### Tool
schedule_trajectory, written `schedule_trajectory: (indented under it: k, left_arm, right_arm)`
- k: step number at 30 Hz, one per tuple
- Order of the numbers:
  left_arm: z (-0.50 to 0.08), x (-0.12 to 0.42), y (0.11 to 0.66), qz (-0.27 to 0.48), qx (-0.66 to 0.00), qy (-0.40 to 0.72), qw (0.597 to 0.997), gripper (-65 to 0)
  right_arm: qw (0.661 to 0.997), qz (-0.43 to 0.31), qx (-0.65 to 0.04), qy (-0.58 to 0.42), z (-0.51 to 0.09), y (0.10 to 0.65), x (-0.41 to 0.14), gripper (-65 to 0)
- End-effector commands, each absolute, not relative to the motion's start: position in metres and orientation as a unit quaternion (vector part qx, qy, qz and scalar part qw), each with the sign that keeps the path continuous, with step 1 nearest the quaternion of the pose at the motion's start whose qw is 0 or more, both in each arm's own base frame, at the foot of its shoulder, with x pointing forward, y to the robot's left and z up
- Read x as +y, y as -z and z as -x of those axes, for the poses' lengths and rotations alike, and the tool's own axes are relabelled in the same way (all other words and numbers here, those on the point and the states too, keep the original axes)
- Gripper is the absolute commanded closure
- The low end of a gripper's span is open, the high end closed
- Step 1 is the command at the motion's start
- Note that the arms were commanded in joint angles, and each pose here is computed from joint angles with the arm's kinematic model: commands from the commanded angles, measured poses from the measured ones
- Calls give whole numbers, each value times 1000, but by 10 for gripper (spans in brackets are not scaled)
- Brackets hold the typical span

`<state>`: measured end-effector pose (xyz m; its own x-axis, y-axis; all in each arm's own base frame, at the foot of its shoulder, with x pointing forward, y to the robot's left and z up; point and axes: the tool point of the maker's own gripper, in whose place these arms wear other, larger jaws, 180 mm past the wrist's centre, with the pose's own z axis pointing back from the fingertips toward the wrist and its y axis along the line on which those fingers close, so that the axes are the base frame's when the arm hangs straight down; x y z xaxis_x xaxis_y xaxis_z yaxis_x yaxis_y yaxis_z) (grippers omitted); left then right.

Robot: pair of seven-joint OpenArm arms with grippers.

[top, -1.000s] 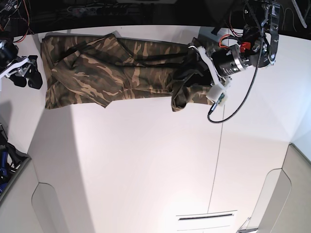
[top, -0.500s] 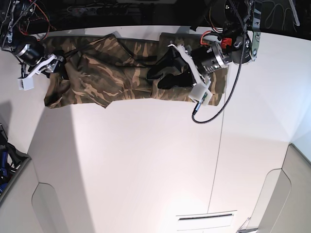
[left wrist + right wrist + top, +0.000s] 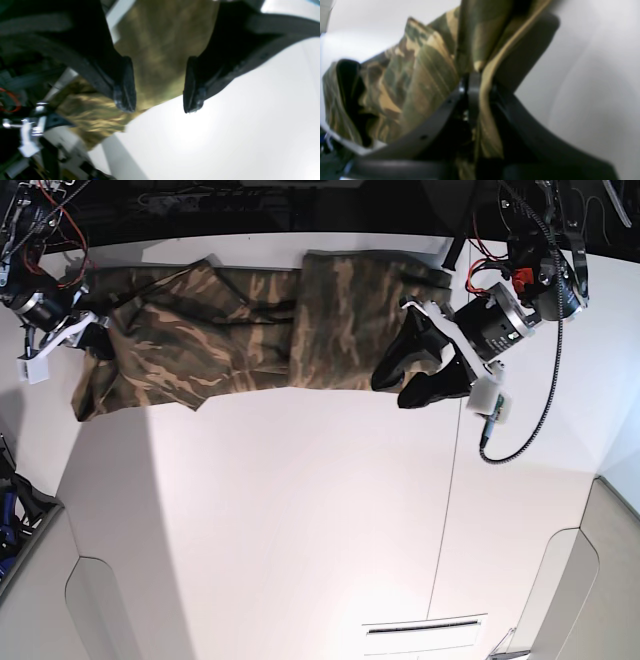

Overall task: Fold the T-shirt properly
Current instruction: 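Carry the strip end with the left gripper toward the right gripper, then fold the strip end over with the right gripper onto the stack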

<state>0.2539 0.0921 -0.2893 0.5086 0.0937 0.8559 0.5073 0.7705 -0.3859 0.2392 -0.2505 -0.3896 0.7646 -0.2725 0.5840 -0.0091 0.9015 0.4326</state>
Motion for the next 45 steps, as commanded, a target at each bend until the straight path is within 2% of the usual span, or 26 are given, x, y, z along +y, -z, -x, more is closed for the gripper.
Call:
schedule_trajectory:
  k: [1,7,13,17,24,32,34,36,37,41,45]
  left_arm:
    - [-256,97,281,311,-491,134,803,-329]
    - [-248,131,310,282,-455,113,837,-329]
    - [-235,138,343,293,-412,82,859,-329]
    - [-229,132,358,309,-389,73,865,-329]
    - [-222,123,374,325,-366,67,869,-329]
    - [-223,124,372,326,-369,67,868,-329]
    - [-224,125,371,327,-371,65,867,-329]
    - [-225,129,368,328,-375,60,865,-329]
    - [-227,133,364,330,-381,55,862,-329]
    - [-236,152,334,344,-418,29,840,-329]
    - [-239,154,292,361,-454,41,814,-316]
  right_arm:
    - [904,-195,-375,68,-253,365,-271,0]
    - [893,-156,-419,42,-272,315,-310,0]
    - [872,-178,-455,-26,-280,274,-276,0]
    - [851,-201,-481,-59,-277,258,-230,0]
    - [822,-284,-476,-131,-250,252,-104,0]
    - [834,-355,-392,-159,-220,297,-11,-2]
    - [833,-364,-380,-171,-216,303,2,-179]
    - [826,-376,-379,-180,-214,301,12,-304]
    - [821,-384,-381,-183,-213,297,16,-328]
    - [792,-426,-397,-184,-210,276,27,-328]
    - [785,-397,-434,-195,-221,259,19,-327]
